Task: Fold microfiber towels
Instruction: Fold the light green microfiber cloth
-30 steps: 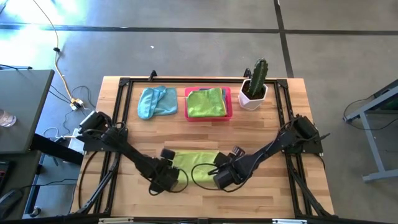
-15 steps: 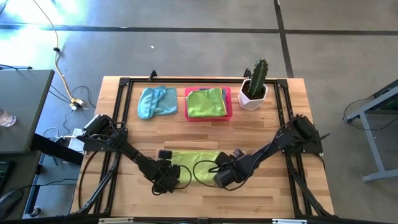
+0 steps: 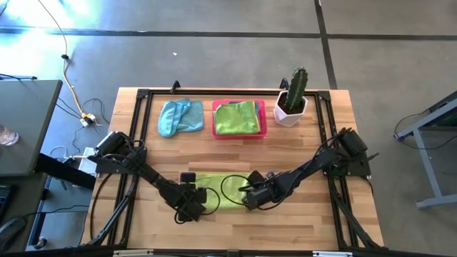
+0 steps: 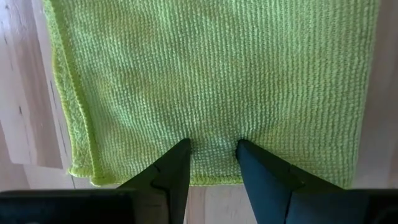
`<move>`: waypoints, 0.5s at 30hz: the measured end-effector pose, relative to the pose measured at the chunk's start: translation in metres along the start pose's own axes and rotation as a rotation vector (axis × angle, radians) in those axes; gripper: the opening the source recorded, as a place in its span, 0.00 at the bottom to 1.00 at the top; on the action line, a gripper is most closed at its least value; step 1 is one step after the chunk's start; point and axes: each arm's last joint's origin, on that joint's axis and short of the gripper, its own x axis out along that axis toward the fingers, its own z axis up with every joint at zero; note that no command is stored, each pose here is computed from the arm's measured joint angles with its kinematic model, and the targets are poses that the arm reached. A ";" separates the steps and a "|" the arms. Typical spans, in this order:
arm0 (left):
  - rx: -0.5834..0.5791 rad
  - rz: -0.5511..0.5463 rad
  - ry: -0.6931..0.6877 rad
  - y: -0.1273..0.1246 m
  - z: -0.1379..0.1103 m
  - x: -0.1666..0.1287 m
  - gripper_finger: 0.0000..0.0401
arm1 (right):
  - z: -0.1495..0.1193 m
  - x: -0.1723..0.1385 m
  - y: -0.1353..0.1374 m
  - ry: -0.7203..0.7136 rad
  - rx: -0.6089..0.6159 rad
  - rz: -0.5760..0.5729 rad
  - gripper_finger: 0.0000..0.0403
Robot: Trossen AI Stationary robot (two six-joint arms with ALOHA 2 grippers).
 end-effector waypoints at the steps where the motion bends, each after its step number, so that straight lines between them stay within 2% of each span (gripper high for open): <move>1: 0.000 -0.002 -0.001 0.000 0.001 -0.001 0.33 | 0.001 0.000 0.001 -0.001 0.002 0.004 0.43; 9: 0.011 -0.015 -0.035 -0.004 0.008 -0.004 0.33 | 0.003 -0.001 0.005 -0.022 0.033 0.013 0.42; 12: 0.011 -0.010 -0.035 -0.004 0.008 -0.004 0.33 | 0.003 -0.001 0.004 -0.030 0.032 0.005 0.35; 15: 0.012 0.004 -0.037 -0.003 0.008 -0.004 0.33 | 0.003 -0.001 0.004 -0.045 0.029 -0.005 0.23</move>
